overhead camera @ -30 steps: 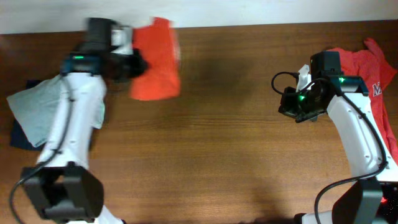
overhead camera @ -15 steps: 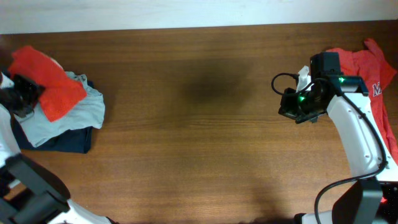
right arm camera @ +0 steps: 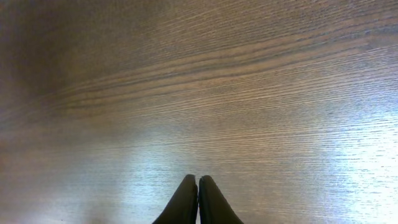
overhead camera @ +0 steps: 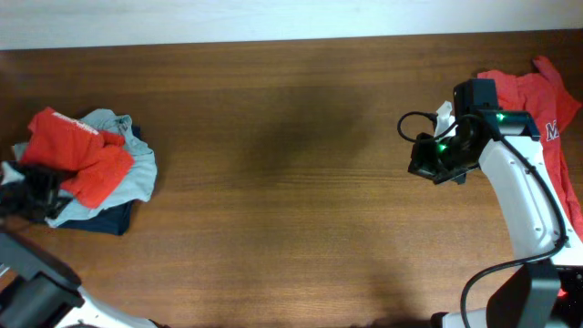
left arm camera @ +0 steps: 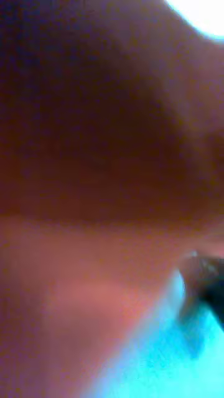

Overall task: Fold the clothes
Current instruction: 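Release the orange bundle on the stack and press it with the left gripper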

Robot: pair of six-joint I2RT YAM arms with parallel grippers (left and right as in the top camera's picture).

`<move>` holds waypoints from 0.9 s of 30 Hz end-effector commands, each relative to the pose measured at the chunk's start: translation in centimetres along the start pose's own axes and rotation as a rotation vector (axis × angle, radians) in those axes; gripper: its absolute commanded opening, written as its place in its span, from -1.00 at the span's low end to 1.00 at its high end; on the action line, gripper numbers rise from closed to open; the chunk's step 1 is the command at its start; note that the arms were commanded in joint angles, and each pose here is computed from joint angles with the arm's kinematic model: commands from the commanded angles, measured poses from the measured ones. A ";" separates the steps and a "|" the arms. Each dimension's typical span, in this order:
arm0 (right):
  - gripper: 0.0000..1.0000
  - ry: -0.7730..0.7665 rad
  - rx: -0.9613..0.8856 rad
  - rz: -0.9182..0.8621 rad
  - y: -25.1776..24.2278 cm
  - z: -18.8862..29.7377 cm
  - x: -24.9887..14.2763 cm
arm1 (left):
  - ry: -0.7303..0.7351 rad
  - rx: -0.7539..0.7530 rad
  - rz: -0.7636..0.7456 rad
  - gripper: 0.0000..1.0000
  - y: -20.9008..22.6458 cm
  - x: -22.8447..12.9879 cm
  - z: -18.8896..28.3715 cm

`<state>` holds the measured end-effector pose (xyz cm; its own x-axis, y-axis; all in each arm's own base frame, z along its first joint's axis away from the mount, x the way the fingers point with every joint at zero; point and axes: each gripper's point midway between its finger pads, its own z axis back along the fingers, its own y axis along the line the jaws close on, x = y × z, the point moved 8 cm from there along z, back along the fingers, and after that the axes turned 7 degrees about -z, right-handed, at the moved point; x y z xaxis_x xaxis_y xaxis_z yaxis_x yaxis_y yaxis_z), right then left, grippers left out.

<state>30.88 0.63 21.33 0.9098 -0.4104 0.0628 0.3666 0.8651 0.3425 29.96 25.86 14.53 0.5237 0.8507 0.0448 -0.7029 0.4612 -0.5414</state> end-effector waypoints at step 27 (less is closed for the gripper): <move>-0.81 -0.034 0.001 0.019 0.3 0.8 0.1 | -0.255 0.393 -0.417 -0.72 -1.4 4.6 -0.8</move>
<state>30.93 0.63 21.34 0.9094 -0.4107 0.0655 0.3659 0.8650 0.3435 34.38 27.37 14.90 0.7537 0.5258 0.3943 -0.5590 0.8284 -0.0359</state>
